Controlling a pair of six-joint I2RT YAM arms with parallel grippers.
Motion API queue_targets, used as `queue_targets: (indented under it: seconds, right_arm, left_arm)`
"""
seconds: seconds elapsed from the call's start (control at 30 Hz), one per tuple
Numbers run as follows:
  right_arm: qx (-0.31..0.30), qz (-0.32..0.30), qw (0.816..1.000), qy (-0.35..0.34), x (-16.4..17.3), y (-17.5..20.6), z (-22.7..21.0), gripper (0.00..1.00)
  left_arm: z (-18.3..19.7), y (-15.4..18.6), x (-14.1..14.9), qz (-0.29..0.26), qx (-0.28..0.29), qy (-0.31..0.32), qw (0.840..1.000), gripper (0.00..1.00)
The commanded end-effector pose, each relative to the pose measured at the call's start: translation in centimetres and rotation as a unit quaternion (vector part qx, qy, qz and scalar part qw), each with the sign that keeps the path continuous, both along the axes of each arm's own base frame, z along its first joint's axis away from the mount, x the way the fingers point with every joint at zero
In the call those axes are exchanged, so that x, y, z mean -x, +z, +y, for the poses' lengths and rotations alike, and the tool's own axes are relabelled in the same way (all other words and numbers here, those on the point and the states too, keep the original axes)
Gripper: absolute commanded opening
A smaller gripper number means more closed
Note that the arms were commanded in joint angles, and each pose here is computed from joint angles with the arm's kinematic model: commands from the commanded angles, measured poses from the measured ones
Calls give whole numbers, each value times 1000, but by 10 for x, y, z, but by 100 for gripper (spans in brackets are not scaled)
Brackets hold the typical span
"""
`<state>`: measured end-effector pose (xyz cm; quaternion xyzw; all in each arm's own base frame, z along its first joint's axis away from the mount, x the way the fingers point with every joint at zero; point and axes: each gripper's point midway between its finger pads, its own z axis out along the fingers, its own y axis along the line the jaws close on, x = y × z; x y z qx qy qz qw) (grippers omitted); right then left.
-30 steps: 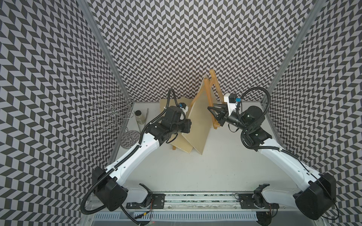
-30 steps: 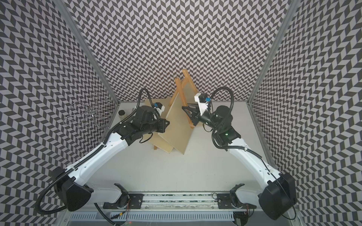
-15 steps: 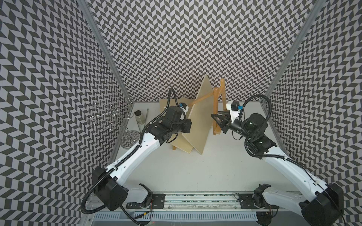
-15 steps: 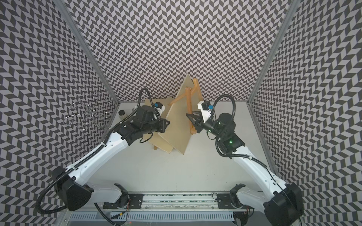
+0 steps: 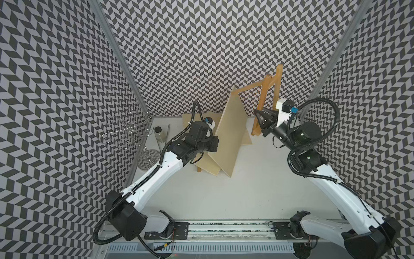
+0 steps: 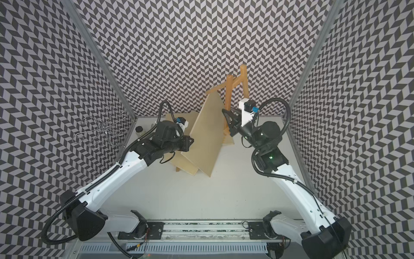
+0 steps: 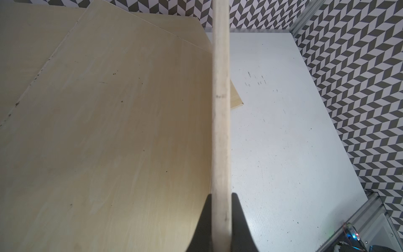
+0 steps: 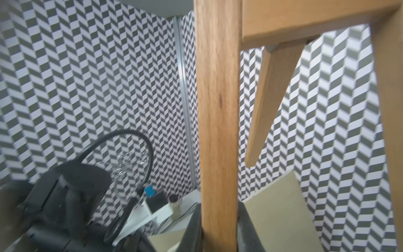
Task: Assemble the easel
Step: Unfold the easel, then place the easel at the corner of the board.
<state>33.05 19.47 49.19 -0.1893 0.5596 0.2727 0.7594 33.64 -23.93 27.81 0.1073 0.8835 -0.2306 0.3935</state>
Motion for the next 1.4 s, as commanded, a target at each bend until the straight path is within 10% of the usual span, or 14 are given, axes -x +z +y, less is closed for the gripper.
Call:
queue_targets:
  seconds: [0.0,0.17,0.5,1.1,1.37]
  right_arm:
    - [-43,-45,985,-161,-14,33,-56,0]
    - [-63,61,923,-375,-61,-42,-125,0]
    - [-128,191,795,-561,-101,-193,-215,0]
    - [-205,246,683,-657,-169,-285,-224,0]
    - [-212,260,684,-648,-201,-308,-202,0]
  left_arm:
    - [6,39,-25,-96,-16,20,995,0]
    - [7,41,-25,-100,-17,20,995,0]
    - [3,40,-23,-96,-11,9,995,0]
    - [3,26,-18,-90,-19,-4,996,0]
    - [3,28,-22,-87,-16,-10,996,0]
